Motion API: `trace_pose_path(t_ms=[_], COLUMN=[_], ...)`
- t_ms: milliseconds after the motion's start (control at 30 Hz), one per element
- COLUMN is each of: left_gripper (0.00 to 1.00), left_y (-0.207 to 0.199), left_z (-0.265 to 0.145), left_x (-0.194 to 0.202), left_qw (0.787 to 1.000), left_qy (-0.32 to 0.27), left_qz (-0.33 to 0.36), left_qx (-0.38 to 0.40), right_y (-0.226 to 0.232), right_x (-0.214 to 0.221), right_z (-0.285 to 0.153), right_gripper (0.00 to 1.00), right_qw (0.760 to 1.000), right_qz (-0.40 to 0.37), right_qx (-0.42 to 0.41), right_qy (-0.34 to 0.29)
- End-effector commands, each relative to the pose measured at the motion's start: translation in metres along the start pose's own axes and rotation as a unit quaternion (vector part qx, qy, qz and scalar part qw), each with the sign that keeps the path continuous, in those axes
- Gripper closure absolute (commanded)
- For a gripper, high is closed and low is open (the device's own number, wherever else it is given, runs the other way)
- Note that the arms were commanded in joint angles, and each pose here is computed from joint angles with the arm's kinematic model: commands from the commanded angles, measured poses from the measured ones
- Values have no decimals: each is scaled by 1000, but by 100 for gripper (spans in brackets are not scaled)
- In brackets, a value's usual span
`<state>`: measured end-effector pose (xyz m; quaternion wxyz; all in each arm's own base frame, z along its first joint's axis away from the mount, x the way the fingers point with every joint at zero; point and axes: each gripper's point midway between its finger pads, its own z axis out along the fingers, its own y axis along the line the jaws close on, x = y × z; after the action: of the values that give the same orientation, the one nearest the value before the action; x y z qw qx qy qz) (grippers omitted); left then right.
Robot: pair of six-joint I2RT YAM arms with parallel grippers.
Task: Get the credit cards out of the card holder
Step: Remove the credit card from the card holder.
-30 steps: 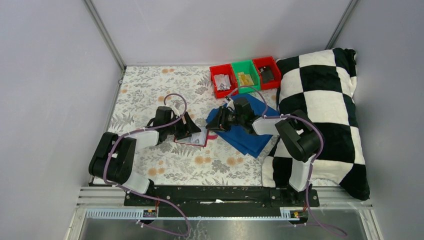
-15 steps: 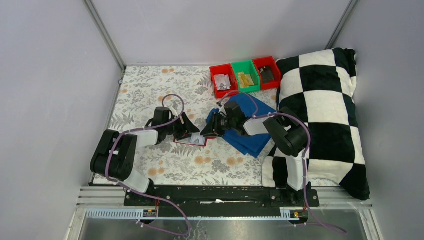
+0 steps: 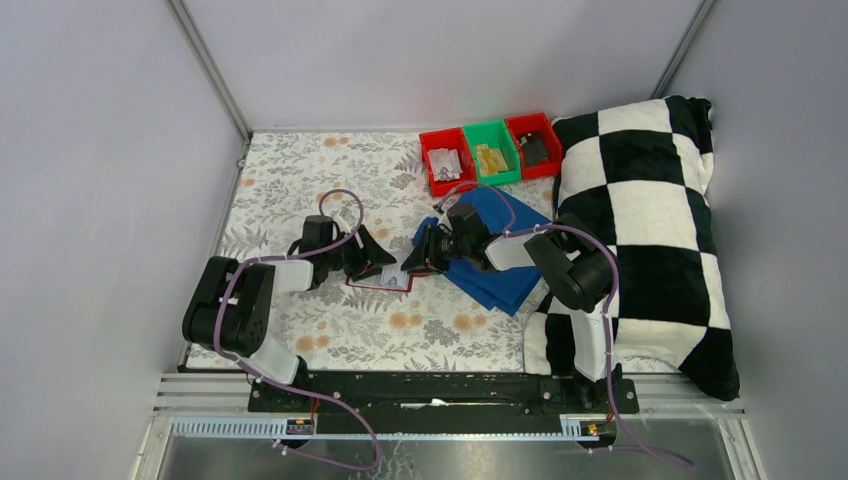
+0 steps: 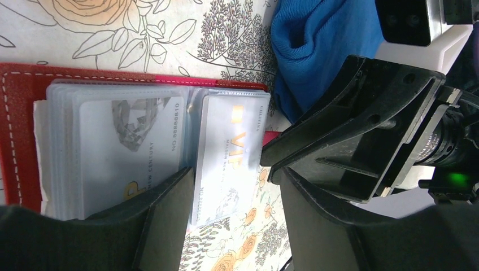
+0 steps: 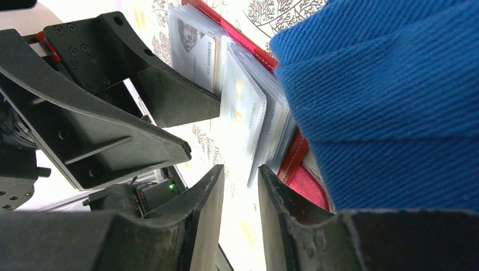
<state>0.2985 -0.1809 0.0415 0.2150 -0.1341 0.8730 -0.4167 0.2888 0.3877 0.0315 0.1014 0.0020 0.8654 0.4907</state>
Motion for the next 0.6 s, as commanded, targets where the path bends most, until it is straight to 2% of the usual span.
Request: trace_pose_path(t_ms=[0,567], left_gripper=[38,38], left_y=[10,8], left_z=[2,-1], left_x=[4,2], left_qw=[1000,1000], left_qy=[3,-2], left_qz=[-9,-14], left_qx=[-6,2], right_y=[20,27], right_x=[-10,-15], right_z=[2,-7], right_gripper=[64,66], right_qw=[999,998], right_qz=[-20,-29], right_qx=[-25,-26], right_qy=[-18,-42])
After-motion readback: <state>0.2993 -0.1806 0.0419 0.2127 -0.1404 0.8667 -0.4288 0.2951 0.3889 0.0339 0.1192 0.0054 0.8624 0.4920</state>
